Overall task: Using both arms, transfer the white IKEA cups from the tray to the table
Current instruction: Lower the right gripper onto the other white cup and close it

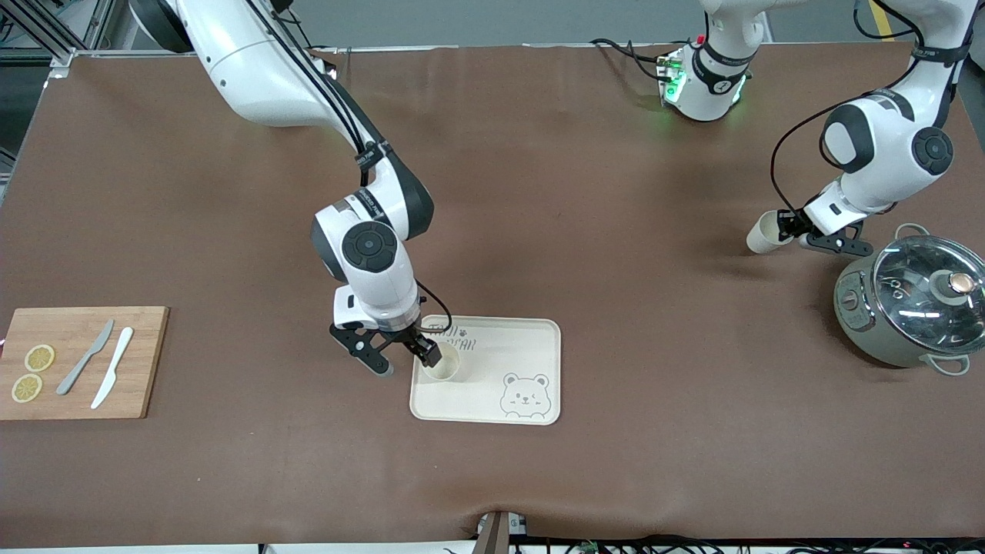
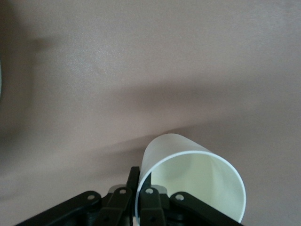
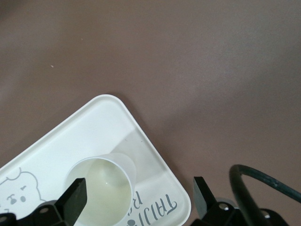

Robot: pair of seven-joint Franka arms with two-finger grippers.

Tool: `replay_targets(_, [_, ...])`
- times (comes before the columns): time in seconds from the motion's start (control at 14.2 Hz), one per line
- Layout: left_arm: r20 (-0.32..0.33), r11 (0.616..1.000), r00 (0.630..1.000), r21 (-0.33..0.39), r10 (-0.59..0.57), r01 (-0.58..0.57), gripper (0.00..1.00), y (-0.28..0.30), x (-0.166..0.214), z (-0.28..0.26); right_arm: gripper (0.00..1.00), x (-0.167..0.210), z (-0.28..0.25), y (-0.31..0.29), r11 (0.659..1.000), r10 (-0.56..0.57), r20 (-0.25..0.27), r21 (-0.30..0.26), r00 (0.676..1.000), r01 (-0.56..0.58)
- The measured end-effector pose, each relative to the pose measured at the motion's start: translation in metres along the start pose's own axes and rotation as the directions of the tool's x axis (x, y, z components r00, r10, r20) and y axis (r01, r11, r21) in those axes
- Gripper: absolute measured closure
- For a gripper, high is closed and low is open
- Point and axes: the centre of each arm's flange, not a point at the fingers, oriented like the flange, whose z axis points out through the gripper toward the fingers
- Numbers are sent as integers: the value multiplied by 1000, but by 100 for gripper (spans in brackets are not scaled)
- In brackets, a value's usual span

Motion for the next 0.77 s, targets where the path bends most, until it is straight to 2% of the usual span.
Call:
replay_targets(0.28, [-12, 1000, 1000, 10, 8, -8, 96, 1, 5, 6, 0, -4, 19, 2, 1000, -13, -2, -24, 1000, 13])
replay_targets(0.77, [-38, 999, 998, 10, 41, -40, 96, 22, 18, 7, 0, -15, 42, -2, 1000, -28, 0, -5, 1000, 28])
